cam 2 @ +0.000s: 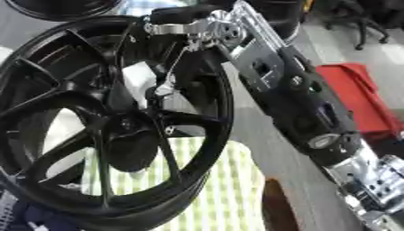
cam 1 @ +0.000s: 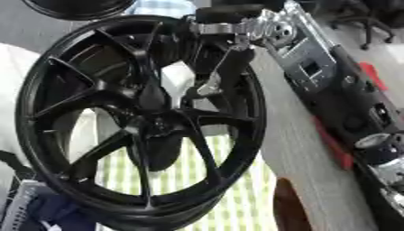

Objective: Pull the pin out of the wheel hub.

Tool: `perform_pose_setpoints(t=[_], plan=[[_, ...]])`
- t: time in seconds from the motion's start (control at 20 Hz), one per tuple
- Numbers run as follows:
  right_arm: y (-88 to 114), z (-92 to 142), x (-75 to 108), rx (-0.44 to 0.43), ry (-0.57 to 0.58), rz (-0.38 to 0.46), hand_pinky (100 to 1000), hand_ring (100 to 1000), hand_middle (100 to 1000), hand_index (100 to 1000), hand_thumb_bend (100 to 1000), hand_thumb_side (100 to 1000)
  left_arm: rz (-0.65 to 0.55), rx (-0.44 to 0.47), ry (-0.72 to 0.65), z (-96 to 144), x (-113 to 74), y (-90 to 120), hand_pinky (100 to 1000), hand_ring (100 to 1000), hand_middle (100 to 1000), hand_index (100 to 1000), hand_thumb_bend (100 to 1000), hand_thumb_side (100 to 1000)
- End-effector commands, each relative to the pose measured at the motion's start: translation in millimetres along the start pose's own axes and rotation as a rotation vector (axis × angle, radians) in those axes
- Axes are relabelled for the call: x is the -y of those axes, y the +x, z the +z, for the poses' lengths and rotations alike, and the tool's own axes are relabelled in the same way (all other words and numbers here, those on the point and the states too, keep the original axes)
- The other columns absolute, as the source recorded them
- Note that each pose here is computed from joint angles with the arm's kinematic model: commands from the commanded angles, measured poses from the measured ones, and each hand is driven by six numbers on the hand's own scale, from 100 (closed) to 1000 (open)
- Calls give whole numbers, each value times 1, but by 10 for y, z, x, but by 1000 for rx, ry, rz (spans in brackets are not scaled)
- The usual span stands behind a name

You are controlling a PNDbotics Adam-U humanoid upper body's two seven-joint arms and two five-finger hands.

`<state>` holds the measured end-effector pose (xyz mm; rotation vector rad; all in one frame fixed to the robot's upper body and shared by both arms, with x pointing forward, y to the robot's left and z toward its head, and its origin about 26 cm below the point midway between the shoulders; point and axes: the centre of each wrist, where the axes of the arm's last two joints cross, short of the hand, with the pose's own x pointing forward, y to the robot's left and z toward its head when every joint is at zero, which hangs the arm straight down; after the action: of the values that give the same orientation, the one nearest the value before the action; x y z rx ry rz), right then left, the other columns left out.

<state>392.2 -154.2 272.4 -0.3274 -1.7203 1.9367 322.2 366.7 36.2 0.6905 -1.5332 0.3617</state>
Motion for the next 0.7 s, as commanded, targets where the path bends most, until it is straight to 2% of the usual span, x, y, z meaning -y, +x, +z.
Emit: perform_pose_setpoints(t=[0.05, 0.45, 0.7], plan=[[-22, 41, 60, -24, -15, 19, 685, 682, 671, 761, 454, 259, 10, 32, -10, -34, 15, 102, 795, 909, 578, 711, 563, 529], [-51, 43, 41, -36, -16, 16, 683, 677, 663, 754, 457, 267, 16, 35, -22, -32, 54, 121, 796, 909, 579, 711, 558, 532], [-54, 40, 30, -30, -8, 8, 680, 670, 613, 720, 443, 249, 15, 37, -25, -33, 63, 125, 797, 910, 579, 711, 556, 533]])
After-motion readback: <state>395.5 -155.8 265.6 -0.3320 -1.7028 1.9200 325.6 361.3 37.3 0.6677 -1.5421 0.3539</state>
